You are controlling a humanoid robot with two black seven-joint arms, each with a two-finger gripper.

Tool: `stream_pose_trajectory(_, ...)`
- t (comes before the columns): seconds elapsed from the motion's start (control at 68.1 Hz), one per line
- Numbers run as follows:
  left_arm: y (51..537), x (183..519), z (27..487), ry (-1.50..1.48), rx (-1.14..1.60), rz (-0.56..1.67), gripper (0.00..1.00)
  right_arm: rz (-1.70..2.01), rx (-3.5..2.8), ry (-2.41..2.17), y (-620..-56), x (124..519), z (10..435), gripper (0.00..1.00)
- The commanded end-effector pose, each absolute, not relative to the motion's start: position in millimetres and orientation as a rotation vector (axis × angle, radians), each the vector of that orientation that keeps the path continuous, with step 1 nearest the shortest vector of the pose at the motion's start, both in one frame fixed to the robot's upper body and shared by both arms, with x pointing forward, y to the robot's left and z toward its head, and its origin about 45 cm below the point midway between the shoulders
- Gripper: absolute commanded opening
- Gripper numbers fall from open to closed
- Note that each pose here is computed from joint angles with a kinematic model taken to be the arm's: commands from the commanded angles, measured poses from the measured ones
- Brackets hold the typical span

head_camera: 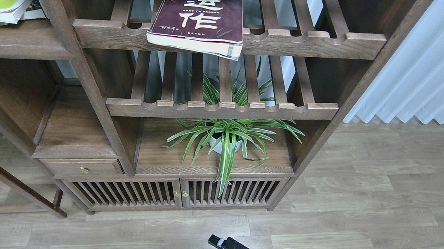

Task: Organize books on shelf
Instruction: 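Place the yellow-green book on the side shelf and withdraw left gripper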

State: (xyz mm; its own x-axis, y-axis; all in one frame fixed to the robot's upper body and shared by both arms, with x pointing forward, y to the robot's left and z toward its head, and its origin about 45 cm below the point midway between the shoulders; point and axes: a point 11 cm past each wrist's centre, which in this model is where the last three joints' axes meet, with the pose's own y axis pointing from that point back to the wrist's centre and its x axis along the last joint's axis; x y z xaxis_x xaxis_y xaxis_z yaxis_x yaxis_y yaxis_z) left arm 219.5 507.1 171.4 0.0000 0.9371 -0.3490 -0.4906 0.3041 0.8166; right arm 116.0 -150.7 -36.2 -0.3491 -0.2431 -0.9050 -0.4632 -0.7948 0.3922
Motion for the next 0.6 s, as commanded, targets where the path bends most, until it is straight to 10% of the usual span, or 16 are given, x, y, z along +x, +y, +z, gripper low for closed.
stream_pose_trajectory(0.0,486,187,118,1.209,0.472,1.199,0.99,2.289,-1.697,0.948,-152,115,-38,0.99)
stream_pose_trajectory(0.587,335,89,-48,1.748,0.127,1.154,0.99,2.239,-1.739,0.932,-151,136,-30,0.99)
